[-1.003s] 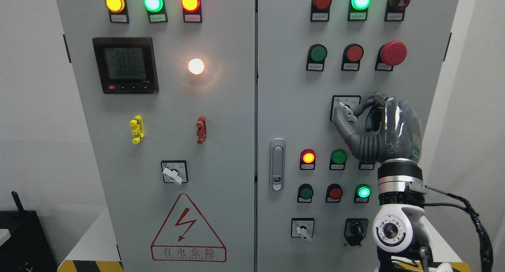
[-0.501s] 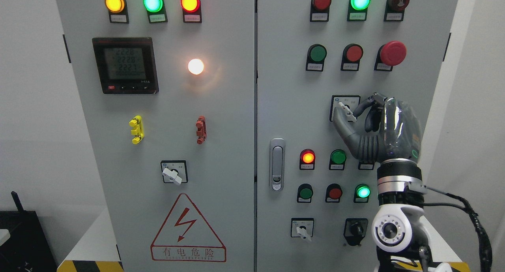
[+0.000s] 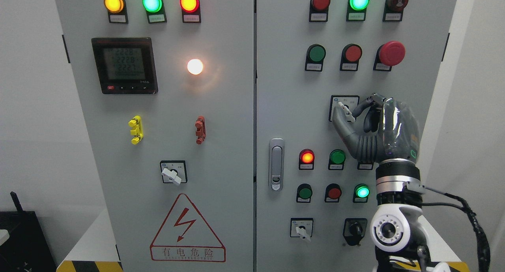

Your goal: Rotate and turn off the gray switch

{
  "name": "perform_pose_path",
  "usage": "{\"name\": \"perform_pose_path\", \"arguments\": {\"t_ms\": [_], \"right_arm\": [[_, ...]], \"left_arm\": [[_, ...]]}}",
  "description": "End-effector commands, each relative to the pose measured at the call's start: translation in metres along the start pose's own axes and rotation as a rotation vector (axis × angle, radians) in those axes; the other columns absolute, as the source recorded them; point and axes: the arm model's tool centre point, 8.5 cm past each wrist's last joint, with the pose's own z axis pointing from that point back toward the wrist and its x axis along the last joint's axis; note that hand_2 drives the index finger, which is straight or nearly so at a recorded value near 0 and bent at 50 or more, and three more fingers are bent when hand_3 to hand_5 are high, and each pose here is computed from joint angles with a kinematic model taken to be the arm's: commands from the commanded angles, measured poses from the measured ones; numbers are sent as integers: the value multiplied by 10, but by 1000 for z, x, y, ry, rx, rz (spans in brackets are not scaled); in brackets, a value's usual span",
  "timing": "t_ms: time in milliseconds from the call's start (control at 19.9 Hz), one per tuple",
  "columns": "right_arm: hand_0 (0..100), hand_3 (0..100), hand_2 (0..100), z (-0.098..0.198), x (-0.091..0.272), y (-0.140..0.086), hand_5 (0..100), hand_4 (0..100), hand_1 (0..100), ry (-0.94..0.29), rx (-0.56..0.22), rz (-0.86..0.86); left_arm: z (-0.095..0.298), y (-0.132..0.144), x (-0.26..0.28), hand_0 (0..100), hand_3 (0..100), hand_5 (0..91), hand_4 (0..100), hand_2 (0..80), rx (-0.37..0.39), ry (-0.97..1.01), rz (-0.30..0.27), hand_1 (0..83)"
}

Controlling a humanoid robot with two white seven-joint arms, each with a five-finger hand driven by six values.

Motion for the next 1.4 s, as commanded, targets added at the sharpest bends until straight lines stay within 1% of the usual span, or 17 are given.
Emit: {"name": "perform_pose_path", "arguments": {"t_ms": [0,652,1103,1354], "right_arm": [[376,1000,686,0,1,3,1000,1000,482,-2,7,-2],[401,1000,702,1,2,3,1000,1000,476,-2,7,-6],[450,1000,710,1,3,3,1000,1000,458,-4,9,-7],[460,1000,712,1,3,3,1000,1000,456,-4,9,-7]], "left_arm": [[-2,1,14,120,0,0,0,0,3,-33,29,389],[-2,1,14,120,0,0,0,0,3,-33,29,389],[-2,1,14,120,0,0,0,0,4,-33,29,389],[-2,1,14,120,0,0,0,0,3,-33,29,389]]}}
